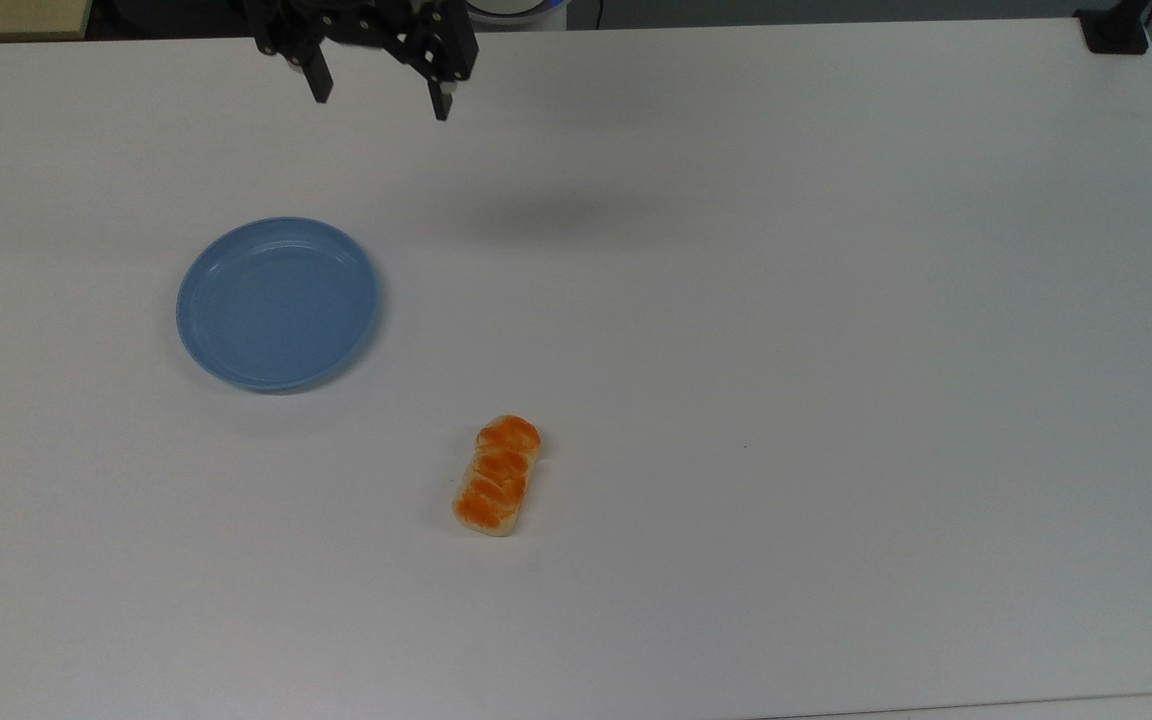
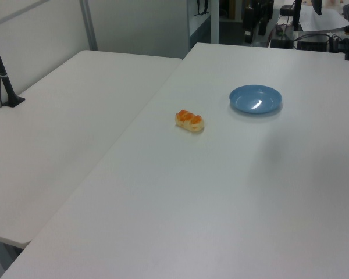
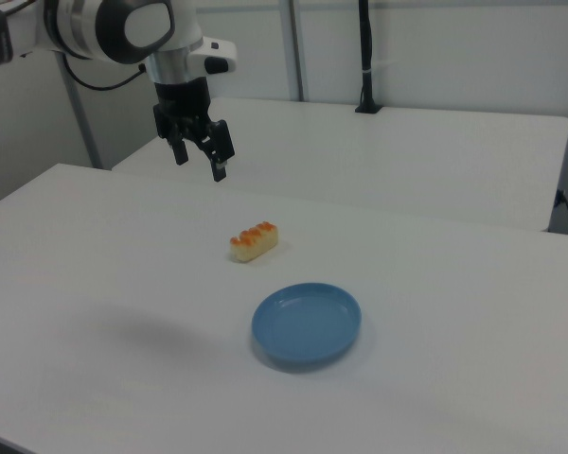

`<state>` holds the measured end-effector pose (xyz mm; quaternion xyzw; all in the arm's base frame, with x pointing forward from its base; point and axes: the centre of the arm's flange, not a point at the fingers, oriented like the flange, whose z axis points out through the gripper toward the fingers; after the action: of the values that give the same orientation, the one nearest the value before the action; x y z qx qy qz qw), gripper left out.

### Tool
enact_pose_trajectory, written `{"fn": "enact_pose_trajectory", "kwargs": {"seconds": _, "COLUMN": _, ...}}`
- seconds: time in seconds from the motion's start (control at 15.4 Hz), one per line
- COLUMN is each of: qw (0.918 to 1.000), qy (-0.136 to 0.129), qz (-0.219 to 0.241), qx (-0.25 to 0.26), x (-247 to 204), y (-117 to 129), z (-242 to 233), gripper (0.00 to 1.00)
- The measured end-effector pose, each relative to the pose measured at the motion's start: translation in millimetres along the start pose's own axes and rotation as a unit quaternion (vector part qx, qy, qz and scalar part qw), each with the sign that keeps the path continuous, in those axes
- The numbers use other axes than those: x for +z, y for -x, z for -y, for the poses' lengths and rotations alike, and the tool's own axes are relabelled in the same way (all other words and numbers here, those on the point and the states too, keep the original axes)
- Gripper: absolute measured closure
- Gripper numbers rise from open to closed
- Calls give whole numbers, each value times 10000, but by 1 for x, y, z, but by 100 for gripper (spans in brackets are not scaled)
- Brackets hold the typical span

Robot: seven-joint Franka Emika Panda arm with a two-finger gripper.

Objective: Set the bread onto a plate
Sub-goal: 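Move the open gripper over the orange-topped bread roll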

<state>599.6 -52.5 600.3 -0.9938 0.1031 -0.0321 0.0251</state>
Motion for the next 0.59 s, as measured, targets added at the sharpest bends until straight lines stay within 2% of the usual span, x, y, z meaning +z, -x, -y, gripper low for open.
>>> {"fn": "enact_pose_trajectory", "kwargs": {"seconds": 0.2, "qw": 10000, "qy": 11, "qz": 41, "qx": 32, "x": 15, "y": -17, "z": 21, "gripper": 0}}
{"fn": "enact_pose_trajectory", "kwargs": {"seconds": 0.39, "qw": 9999, "qy": 106, "qz": 116, "qx": 70, "x": 46, "y": -44, "z": 44, "gripper": 0}}
{"fn": "enact_pose_trajectory", "kwargs": {"seconds": 0.59, "qw": 9998, "qy": 132, "qz": 132, "qx": 83, "x": 61, "y": -58, "z": 60, "gripper": 0}}
